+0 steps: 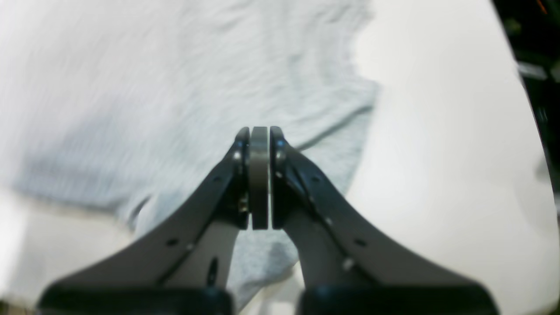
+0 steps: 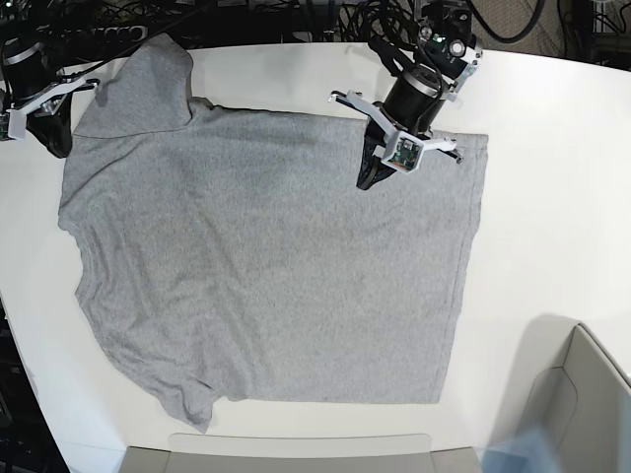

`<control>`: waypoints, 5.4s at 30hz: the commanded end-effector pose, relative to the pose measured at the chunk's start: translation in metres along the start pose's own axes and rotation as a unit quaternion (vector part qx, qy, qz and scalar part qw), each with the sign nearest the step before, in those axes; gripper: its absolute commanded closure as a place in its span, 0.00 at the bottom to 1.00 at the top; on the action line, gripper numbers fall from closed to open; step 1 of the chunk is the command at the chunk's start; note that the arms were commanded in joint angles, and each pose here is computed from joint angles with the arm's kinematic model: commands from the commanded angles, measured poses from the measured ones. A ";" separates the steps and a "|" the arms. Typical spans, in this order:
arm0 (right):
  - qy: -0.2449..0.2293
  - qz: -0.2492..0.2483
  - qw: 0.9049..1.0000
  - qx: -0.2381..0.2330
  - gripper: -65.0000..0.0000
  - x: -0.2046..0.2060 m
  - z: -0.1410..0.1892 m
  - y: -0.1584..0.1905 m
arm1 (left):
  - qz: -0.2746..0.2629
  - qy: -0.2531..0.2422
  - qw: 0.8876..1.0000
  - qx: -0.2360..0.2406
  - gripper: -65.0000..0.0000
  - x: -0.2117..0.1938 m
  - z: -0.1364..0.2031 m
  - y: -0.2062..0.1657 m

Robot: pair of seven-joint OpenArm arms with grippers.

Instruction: Fold the T-shirt properly

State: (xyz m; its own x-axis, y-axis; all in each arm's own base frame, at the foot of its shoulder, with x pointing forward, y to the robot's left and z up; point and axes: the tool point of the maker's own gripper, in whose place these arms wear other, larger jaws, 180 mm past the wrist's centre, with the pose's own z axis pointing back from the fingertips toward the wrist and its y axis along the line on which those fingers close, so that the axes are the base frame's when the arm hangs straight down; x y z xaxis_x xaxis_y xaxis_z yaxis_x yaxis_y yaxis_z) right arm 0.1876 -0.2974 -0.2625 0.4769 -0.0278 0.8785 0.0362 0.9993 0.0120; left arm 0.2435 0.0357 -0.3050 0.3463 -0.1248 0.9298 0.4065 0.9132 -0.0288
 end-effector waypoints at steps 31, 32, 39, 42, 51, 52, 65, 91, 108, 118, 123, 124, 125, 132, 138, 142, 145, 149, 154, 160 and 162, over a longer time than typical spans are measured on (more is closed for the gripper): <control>-0.047 -0.002 0.991 -0.128 0.85 0.043 -0.044 -0.016 | -0.004 0.001 0.999 -0.036 1.00 0.009 -0.003 -0.025; -0.043 -0.018 0.991 -0.123 0.81 0.042 -0.042 -0.018 | -0.004 0.001 0.999 -0.036 1.00 0.009 -0.003 -0.025; -0.038 -0.080 0.987 -0.133 0.73 0.033 -0.018 -0.041 | -0.016 0.006 0.999 -0.037 1.00 0.006 -0.002 -0.022; -0.014 -0.093 0.987 -0.132 0.73 0.014 -0.013 -0.039 | -0.020 0.011 0.999 -0.038 1.00 0.002 0.000 -0.021; 0.019 -0.220 0.970 -0.100 0.73 -0.033 0.005 -0.014 | -0.052 0.041 0.997 -0.045 1.00 -0.017 0.011 -0.012; 0.031 -0.229 0.968 -0.095 0.73 -0.039 0.005 -0.009 | -0.053 0.045 0.996 -0.046 1.00 -0.020 0.013 -0.012; 0.115 -0.301 0.940 -0.115 0.74 -0.118 0.019 -0.018 | -0.080 0.065 0.993 -0.052 1.00 -0.032 0.021 -0.004; 0.140 -0.379 0.912 -0.065 0.74 -0.150 -0.022 -0.004 | -0.082 0.066 0.993 -0.047 1.00 -0.030 0.019 0.000; 0.180 -0.339 0.923 -0.041 0.74 -0.162 -0.039 0.031 | 0.043 0.051 0.995 0.073 0.94 -0.013 0.040 0.108; 0.186 -0.310 0.932 -0.033 0.74 -0.155 -0.034 0.027 | 0.248 0.062 0.948 0.189 0.80 -0.016 0.065 0.220; 0.178 -0.300 0.937 -0.030 0.74 -0.145 -0.035 0.027 | 0.299 0.112 0.931 0.180 0.77 -0.058 0.054 0.217; 0.178 -0.299 0.937 -0.030 0.74 -0.145 -0.035 0.027 | 0.303 0.124 0.929 0.173 0.77 -0.066 0.050 0.212; 0.177 -0.299 0.937 -0.030 0.74 -0.145 -0.035 0.027 | 0.307 0.136 0.927 0.166 0.77 -0.073 0.046 0.208; 0.182 -0.299 0.936 -0.031 0.74 -0.148 -0.033 0.027 | 0.348 0.182 0.906 0.158 0.77 -0.118 0.038 0.200; 0.184 -0.297 0.936 -0.031 0.74 -0.149 -0.031 0.026 | 0.349 0.170 0.904 0.177 0.77 -0.126 0.042 0.215; 0.184 -0.297 0.936 -0.031 0.74 -0.149 -0.031 0.026 | 0.340 0.189 0.909 0.152 0.77 -0.134 0.035 0.203; 0.184 -0.297 0.936 -0.031 0.74 -0.149 -0.031 0.026 | 0.311 0.198 0.924 0.101 0.77 -0.133 0.024 0.182; 0.183 -0.294 0.938 -0.028 0.74 -0.148 -0.031 0.027 | 0.313 0.212 0.921 0.091 0.77 -0.145 0.027 0.173; 0.178 -0.272 0.946 0.000 0.74 -0.144 -0.032 0.034 | 0.315 0.215 0.920 0.089 0.80 -0.147 0.028 0.171; 0.177 -0.270 0.946 0.002 0.88 -0.144 -0.033 0.035 | 0.313 0.218 0.920 0.089 0.88 -0.149 0.029 0.171; 0.178 -0.269 0.947 0.001 0.97 -0.144 -0.033 0.034 | 0.312 0.218 0.920 0.089 0.98 -0.149 0.029 0.171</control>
State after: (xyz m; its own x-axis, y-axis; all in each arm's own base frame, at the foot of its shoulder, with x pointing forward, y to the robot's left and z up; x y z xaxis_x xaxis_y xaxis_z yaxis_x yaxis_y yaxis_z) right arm 0.1476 -0.2580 -0.4094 0.6558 -0.5565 0.5102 0.3753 0.8266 0.4193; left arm 0.2439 0.2174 -0.4330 0.7605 0.3626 0.5386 -0.1129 0.8907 -0.4403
